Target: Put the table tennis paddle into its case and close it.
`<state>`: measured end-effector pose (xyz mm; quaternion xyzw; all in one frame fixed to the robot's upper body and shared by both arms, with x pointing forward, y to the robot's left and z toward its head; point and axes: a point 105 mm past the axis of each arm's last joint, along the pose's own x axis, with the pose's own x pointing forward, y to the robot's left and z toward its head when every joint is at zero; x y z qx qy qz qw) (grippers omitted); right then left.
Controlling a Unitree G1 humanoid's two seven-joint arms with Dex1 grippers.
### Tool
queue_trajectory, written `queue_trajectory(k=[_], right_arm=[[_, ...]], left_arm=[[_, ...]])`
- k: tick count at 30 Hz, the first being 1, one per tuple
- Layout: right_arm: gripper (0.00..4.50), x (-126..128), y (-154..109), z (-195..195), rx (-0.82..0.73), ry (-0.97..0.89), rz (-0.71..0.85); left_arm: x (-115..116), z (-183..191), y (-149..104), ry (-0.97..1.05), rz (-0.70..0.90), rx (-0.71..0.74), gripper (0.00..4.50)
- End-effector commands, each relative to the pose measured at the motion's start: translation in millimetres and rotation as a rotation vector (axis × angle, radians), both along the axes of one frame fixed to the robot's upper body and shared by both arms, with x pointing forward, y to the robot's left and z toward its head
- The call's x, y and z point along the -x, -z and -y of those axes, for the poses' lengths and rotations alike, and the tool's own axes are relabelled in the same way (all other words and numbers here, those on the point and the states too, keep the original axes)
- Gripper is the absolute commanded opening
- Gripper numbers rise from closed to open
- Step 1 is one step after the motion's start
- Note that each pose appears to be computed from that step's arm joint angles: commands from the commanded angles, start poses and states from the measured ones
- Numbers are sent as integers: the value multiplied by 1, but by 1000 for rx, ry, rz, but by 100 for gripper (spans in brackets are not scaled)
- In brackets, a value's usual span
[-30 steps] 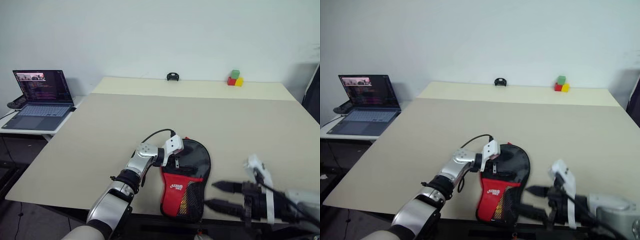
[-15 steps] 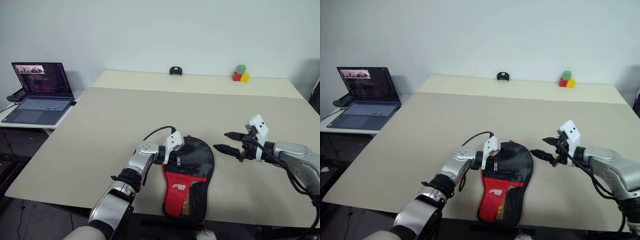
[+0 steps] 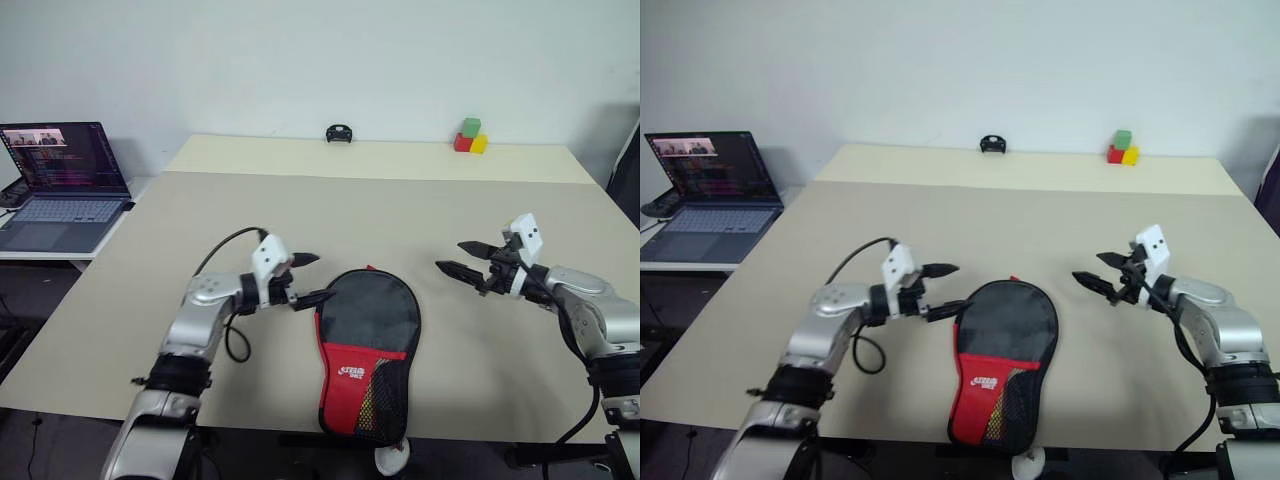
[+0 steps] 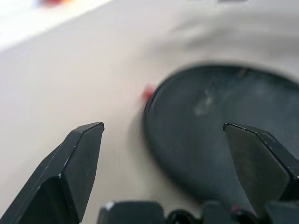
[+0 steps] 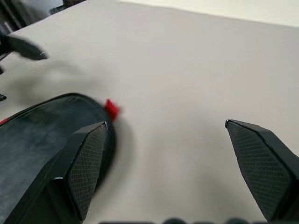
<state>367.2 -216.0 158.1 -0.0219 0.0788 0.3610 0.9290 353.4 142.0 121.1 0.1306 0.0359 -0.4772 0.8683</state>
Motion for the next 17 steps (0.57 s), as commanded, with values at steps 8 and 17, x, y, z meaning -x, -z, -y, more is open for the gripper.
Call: queue_trajectory(k=[8,17], right_arm=[[446,-21,-14,43,24,102,40],[446,-12,-3,53,81,97,-23]], left_arm=[[-6,-9,-20,-174,112,19,450],[-13,-20,-1,-221,70,-9,450]])
